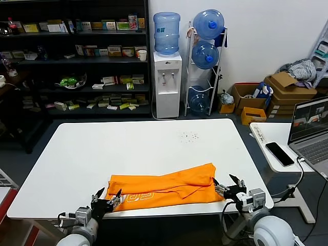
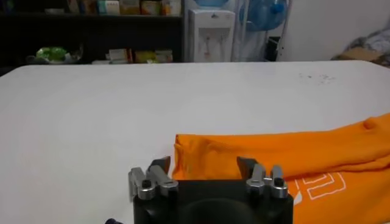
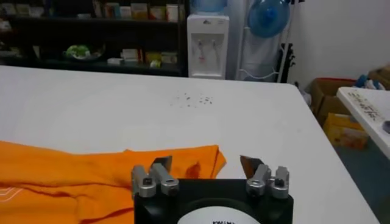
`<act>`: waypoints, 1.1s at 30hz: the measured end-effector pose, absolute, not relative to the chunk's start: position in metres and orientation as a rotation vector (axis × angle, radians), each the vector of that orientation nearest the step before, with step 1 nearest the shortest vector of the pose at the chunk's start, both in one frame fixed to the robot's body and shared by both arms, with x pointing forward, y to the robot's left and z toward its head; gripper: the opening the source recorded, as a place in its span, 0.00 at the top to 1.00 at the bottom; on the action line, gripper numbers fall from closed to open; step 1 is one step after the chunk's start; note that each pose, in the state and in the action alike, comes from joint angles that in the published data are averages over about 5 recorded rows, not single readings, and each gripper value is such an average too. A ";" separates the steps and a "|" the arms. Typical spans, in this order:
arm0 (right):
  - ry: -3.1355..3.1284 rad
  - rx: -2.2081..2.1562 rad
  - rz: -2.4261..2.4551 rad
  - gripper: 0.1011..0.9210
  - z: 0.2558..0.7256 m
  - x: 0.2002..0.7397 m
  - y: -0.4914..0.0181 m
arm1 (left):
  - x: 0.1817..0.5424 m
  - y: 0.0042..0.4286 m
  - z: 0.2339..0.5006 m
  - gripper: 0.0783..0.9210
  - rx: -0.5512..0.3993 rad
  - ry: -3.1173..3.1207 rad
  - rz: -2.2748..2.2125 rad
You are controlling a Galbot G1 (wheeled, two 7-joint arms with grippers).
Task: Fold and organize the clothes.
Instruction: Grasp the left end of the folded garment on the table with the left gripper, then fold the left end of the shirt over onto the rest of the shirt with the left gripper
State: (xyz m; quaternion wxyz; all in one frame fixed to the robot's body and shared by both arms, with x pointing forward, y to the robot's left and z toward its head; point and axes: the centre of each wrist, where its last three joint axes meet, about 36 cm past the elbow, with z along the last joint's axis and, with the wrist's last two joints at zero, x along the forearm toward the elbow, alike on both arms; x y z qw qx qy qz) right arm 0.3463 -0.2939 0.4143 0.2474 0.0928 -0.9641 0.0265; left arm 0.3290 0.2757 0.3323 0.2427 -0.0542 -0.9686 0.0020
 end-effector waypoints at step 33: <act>-2.658 0.208 0.060 0.12 0.411 0.340 -0.292 | 0.328 0.276 0.327 0.97 -0.046 -2.651 -0.006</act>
